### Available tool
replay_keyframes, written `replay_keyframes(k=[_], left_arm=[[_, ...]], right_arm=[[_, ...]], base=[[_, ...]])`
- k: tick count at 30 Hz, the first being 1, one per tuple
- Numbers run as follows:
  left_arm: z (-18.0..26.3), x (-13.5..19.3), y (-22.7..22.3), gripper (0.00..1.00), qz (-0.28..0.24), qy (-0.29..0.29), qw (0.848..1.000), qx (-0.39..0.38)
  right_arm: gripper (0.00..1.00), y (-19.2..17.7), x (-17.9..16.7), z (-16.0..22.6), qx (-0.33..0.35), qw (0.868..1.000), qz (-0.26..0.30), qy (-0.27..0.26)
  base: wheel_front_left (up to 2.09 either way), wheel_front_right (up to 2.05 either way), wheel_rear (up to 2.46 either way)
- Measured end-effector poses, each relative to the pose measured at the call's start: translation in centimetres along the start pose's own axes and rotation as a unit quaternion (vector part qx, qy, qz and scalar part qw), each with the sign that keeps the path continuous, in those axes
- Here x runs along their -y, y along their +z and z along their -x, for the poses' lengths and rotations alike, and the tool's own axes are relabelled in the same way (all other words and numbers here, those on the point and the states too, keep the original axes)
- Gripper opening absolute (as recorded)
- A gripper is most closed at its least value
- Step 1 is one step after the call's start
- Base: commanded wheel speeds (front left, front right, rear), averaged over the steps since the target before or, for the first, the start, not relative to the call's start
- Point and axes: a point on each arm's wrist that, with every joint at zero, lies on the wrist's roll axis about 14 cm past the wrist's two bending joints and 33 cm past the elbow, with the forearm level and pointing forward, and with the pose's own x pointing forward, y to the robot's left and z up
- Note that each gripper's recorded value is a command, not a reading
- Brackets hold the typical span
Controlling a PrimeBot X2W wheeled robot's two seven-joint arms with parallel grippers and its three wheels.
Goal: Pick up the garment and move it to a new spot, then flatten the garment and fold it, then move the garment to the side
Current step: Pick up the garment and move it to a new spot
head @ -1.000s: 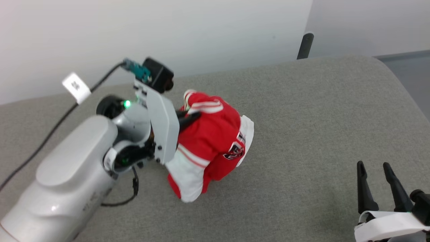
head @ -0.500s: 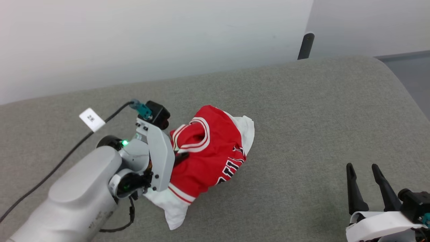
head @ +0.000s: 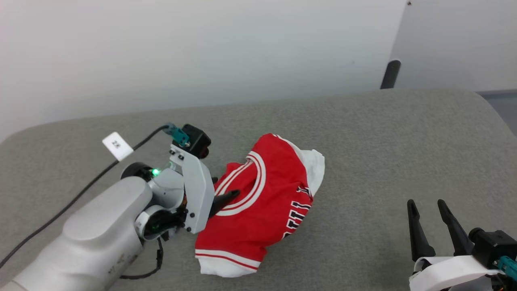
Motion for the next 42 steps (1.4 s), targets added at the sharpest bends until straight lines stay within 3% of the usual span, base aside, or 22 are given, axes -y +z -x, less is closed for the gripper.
replay_keyframes(k=[7, 12, 27, 36, 42], left_arm=[[2.8, -1.4, 1.9, 1.0, -0.011, 0.032, 0.996, 0.077], [5.4, -2.6, 3.5, 1.0, -0.023, 0.063, 0.985, 0.156], [12.8, -5.7, 1.7, 1.0, -0.016, 0.173, 0.924, 0.341], [14.9, -7.3, -1.7, 1.0, 0.03, 0.233, 0.902, 0.363], [17.0, -8.1, -2.8, 1.0, 0.043, 0.276, 0.877, 0.39]], right_arm=[[1.0, 0.3, -2.0, -0.5, 0.006, 1.0, -0.002, 0.03], [1.0, 0.3, -3.1, -0.6, 0.006, 0.999, -0.003, 0.048], [1.0, 0.7, -6.4, -0.4, 0.023, 0.995, 0.007, 0.097], [1.0, 0.2, -6.5, -0.1, 0.02, 0.995, 0.019, 0.101], [1.0, 0.1, -5.7, -0.1, 0.022, 0.995, 0.029, 0.091]], base=[[0.0, 0.0, 0.0], [0.0, 0.0, 0.0], [0.0, 0.0, 0.0], [0.0, 0.0, 0.0], [0.0, 0.0, 0.0]])
